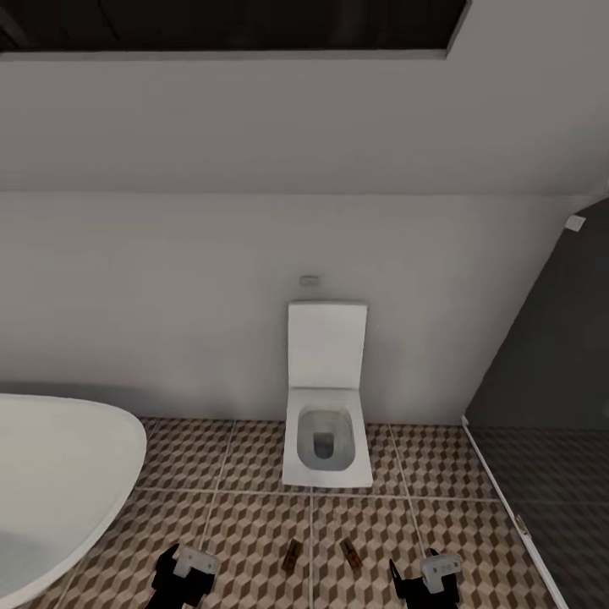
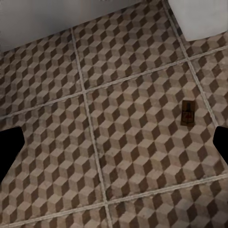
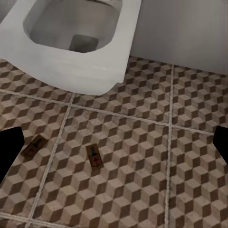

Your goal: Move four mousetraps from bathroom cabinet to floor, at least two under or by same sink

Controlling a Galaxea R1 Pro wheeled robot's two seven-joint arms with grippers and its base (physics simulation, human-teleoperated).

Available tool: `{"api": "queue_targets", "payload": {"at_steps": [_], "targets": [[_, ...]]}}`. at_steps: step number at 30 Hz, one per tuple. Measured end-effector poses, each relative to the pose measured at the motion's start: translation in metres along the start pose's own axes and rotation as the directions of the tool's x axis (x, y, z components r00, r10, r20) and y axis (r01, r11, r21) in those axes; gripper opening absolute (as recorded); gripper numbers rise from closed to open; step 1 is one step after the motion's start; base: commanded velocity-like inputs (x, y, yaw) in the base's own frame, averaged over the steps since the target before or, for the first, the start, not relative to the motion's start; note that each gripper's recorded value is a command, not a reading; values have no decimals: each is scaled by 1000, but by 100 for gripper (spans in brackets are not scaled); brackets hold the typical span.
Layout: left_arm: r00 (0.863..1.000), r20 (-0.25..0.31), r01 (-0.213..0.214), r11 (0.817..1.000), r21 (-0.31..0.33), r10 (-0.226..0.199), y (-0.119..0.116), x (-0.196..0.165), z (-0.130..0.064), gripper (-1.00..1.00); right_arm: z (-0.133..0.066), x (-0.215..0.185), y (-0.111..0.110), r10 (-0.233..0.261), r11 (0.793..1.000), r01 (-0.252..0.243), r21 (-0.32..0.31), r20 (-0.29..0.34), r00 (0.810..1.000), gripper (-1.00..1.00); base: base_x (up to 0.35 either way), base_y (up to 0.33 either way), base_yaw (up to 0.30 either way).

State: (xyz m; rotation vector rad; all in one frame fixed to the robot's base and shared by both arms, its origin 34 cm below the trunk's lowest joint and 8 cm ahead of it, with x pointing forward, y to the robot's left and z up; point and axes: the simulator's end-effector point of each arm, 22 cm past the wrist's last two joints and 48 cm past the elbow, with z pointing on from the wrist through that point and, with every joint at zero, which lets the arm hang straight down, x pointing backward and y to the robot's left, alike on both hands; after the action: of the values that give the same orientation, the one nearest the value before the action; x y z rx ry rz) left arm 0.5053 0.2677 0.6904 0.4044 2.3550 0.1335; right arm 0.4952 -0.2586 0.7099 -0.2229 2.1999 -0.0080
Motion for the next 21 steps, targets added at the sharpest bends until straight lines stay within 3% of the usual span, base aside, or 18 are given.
{"api": "queue_targets", "payload": {"at_steps": [21], "targets": [[1000,31,-1,1000,-11,1,6,-16,-3,100,0,-16,-3,-3,1000,2,6,33,999,100,0,0,0]]}}
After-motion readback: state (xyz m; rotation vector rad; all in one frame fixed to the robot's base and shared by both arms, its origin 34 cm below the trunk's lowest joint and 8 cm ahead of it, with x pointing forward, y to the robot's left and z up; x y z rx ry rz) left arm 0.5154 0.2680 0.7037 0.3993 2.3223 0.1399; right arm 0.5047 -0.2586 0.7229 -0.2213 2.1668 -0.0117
